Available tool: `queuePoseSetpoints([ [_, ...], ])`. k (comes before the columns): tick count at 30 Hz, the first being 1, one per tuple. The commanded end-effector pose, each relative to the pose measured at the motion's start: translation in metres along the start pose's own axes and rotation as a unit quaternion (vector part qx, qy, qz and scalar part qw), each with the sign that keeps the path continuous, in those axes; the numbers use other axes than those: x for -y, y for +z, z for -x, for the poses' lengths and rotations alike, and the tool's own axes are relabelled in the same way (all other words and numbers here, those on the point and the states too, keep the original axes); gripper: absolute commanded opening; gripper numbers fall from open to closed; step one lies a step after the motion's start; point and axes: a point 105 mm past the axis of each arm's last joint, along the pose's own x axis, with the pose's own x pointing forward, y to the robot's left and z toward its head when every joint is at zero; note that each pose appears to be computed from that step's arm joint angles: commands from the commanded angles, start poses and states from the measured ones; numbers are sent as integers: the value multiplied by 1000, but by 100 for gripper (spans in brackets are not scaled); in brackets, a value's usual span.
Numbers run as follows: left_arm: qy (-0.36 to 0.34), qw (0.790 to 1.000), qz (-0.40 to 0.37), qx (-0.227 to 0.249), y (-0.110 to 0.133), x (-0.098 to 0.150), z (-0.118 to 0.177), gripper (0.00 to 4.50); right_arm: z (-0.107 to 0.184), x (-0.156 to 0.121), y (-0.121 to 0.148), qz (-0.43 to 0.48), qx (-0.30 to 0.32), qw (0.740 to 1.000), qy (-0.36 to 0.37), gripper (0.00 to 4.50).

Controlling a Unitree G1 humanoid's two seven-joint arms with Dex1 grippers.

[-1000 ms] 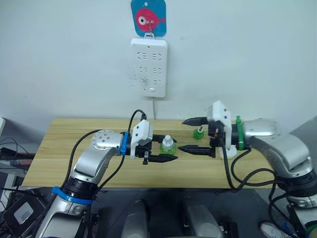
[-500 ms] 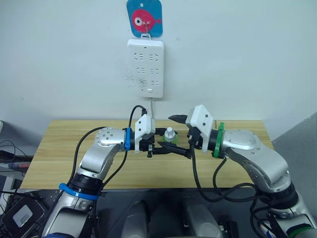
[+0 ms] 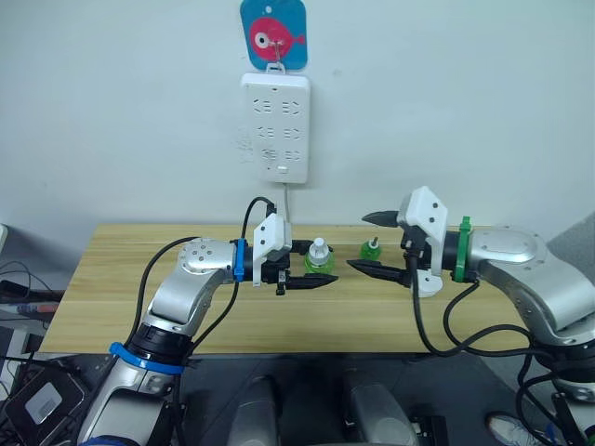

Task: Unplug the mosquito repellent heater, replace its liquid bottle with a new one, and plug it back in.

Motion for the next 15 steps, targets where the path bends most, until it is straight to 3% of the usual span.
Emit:
queuePoseSetpoints([
  [1, -15, 999, -25, 14, 13, 4, -3, 229, -13, -18, 21, 5, 47, 999, 18, 450],
  [7, -23, 999, -26, 14, 13, 6, -5, 229, -40, -2, 27, -1, 74, 996, -41, 450],
  [15, -24, 999, -24, 13, 13, 7, -5, 229, -12, 14, 15, 17, 35, 998, -53, 450],
])
